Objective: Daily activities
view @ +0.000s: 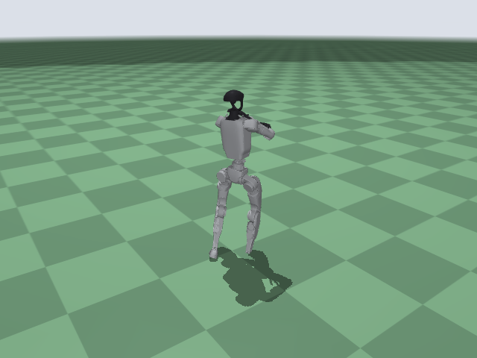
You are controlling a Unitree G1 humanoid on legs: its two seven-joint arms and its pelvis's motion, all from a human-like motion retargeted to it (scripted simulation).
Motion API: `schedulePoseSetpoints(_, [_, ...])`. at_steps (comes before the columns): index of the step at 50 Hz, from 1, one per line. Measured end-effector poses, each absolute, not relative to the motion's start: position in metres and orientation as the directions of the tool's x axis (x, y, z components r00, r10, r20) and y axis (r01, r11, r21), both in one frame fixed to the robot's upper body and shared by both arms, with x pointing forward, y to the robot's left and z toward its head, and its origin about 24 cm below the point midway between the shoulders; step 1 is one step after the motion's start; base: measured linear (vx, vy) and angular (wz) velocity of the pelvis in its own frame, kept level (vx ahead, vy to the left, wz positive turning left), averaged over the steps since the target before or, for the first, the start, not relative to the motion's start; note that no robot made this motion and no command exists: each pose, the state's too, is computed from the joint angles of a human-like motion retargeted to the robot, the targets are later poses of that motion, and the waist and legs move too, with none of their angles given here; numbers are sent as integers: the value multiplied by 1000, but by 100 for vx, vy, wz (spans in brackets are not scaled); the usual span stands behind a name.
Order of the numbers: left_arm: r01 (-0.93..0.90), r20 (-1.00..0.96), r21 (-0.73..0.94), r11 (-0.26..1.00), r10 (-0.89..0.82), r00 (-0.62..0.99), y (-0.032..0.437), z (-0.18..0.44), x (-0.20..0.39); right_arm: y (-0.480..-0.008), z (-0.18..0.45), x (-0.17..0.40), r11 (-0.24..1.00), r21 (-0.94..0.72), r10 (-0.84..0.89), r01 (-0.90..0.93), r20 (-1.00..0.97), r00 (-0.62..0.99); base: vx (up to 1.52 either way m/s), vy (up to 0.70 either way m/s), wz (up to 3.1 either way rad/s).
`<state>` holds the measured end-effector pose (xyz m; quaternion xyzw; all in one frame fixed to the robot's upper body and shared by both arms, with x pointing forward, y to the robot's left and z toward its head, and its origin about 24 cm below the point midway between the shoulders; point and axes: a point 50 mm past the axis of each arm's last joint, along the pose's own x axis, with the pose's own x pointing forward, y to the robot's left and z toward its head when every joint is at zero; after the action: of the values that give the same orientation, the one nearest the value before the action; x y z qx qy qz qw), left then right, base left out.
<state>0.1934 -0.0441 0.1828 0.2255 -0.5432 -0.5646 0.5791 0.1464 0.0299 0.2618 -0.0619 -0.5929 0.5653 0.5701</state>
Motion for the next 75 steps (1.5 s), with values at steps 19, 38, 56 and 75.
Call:
schedulePoseSetpoints(19, [407, 318, 904, 134, -846, -427, -62, 178, 154, 47, 246, 129, 181, -820, 750, -543, 472, -463, 3, -4, -63])
schedulePoseSetpoints(38, [604, 144, 791, -96, -931, -336, -41, 120, 152, 40, 194, 149, 16, -584, 869, -811, 410, -277, 2, -4, -62])
schedulePoseSetpoints(56, [470, 42, 857, -211, -880, -473, -57, 129, 134, 68, 201, 117, -163, -680, 833, -715, 294, -469, -1, -7, -50])
schedulePoseSetpoints(75, [320, -115, 887, -332, -831, -545, -67, 129, 125, 88, 184, 94, -479, -700, 748, -529, -10, -664, -1, -7, -43])
